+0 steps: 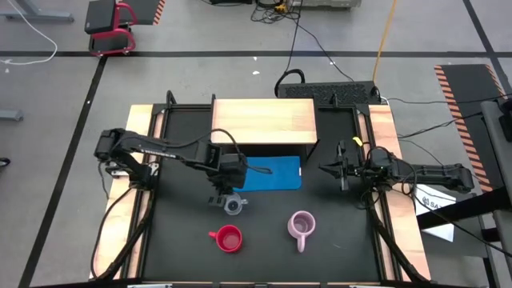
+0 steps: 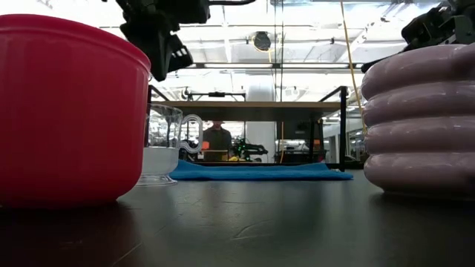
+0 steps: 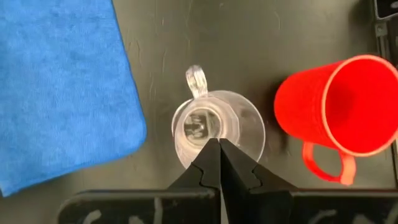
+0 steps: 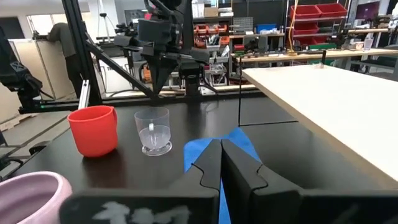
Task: Stack small to large cups/mugs on shelf
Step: Put the glass mug on the shelf
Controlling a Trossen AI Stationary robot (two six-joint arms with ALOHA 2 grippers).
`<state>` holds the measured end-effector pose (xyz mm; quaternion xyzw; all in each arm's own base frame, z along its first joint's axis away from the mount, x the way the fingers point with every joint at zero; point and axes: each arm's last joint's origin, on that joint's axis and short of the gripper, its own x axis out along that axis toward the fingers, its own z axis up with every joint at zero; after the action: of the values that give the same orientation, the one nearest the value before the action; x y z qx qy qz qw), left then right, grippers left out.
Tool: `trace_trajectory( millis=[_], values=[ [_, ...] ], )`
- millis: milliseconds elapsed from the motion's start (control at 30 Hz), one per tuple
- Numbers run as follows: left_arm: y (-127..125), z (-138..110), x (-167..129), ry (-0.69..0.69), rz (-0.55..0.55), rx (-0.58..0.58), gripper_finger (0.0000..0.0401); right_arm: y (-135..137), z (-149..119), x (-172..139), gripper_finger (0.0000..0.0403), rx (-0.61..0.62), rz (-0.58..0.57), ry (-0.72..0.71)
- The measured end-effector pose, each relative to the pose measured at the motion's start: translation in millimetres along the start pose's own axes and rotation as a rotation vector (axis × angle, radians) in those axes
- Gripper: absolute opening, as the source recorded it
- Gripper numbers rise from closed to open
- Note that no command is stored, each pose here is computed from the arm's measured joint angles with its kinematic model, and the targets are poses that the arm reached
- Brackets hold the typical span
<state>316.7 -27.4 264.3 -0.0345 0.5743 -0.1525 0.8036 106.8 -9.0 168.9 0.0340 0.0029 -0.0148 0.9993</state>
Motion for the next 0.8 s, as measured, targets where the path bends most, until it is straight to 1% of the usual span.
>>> trace_trajectory(
  millis=[567, 800],
  values=[
    [0.1, 1.8, 0.3, -0.013, -0.001, -0.013, 0.0001, -0.1, -1.2, 0.2, 0.0, 0.001, -0.001, 0.013],
    [-2.2, 8.3, -8.9, -0.043, -0.002, -0.008, 0.0022, -0.1, -1.2, 0.2, 0.0, 0.001, -0.001, 0.013]
  ],
)
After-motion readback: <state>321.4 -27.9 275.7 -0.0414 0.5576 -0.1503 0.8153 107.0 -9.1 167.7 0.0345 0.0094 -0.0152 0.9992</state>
